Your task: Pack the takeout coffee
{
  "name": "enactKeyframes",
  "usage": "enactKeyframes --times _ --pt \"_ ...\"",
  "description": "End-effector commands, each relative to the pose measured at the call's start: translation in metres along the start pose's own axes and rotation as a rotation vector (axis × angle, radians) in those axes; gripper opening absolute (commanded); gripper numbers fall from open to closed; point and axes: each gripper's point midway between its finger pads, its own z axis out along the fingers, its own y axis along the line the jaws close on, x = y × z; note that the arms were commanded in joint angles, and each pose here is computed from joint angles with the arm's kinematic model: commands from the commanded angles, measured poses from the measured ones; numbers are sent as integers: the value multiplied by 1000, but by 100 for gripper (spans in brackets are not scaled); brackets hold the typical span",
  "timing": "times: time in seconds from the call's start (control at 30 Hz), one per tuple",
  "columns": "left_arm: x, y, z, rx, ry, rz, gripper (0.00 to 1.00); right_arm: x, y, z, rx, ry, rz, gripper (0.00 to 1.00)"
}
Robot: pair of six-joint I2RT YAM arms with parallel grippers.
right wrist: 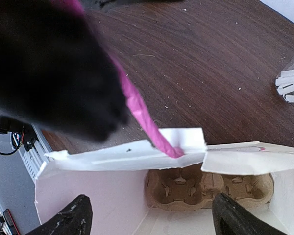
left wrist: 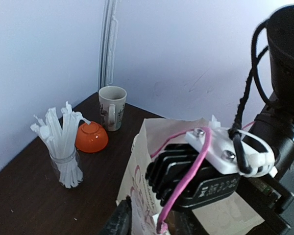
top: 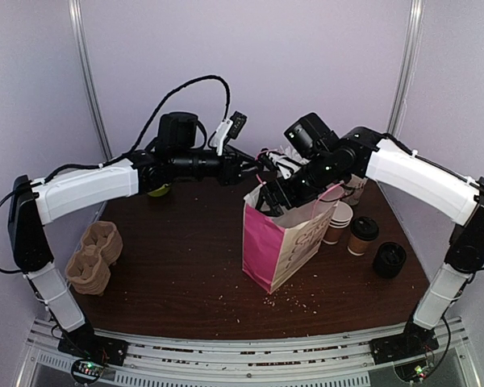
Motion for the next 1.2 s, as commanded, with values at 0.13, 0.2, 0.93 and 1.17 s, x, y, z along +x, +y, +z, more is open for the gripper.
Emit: enactKeyframes --times 0.13,0.2,0.93,1.17 --pt "-25 -4 4 5 -58 67 0 17 4 -8 -10 37 -18 87" --pt "-27 1 2 -27 -66 59 0 21 4 -9 -6 47 -20 87" --pt "-13 -9 -12 -50 -52 7 0 -75 26 -110 -55 -494 7 93" --pt "-19 -29 -18 1 -83 -2 0 -99 20 -109 -85 -684 109 94"
